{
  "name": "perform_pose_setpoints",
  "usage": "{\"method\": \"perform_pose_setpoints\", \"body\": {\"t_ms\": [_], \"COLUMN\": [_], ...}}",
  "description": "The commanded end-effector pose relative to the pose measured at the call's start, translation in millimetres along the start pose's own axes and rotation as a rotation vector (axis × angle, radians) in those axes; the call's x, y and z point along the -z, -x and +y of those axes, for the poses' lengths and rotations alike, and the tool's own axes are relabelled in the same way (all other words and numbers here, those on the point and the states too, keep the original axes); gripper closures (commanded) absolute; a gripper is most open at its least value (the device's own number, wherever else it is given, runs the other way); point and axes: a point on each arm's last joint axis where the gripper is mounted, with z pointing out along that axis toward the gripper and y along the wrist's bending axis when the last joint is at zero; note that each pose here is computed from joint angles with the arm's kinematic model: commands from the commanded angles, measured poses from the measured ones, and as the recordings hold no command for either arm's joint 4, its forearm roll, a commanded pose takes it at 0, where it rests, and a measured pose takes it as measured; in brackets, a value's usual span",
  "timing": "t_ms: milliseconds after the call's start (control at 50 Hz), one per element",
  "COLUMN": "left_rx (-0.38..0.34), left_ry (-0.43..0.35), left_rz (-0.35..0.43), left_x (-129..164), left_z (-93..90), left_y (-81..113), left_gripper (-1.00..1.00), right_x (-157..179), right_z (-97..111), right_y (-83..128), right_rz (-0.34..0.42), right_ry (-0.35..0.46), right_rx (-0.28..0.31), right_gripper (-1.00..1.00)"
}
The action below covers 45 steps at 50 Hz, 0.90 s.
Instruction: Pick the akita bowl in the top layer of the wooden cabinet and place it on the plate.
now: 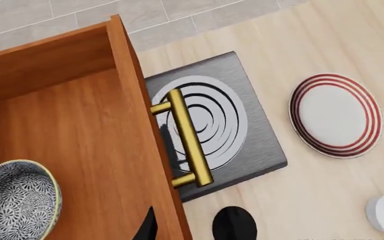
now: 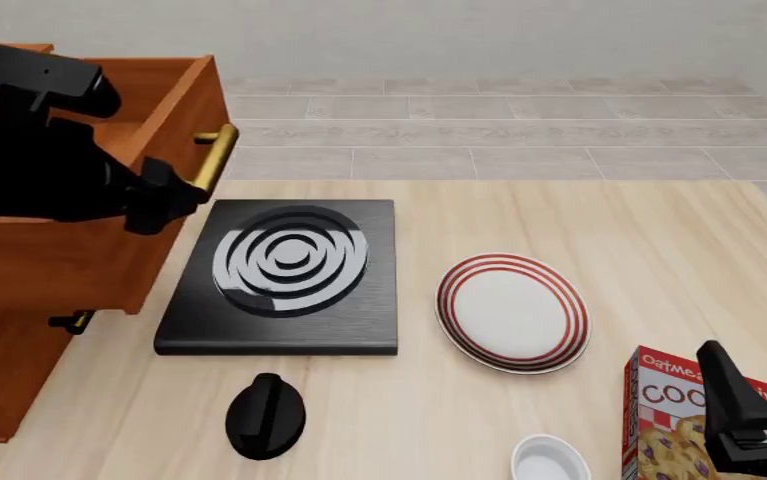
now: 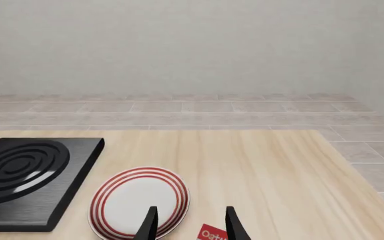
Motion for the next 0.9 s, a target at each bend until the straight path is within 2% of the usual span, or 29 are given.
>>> {"method": "perform_pose_setpoints", "body": {"t_ms": [20, 580, 900], "left_rx": [-0.009, -0.011, -0.032], "left_ry": [-0.066, -0.135, -0.101], "left_rz": [0.000, -0.011, -0.039], "left_x": [-1, 6, 24], "left_z": [-16.9, -37.6, -25.8], "left_y": [4.5, 14.8, 32.1], "left_gripper": [-1.00, -1.00, -1.00], "right_x": [0, 2, 0], "right_z": [0, 0, 0], "right_y": [0, 0, 0], "right_rz": [0.001, -0.001, -0.002], "right_ry": [0.000, -0.001, 0.001], "right_rx": [0.000, -0.005, -0.004], "right_gripper": [-1.00, -1.00, -1.00]}}
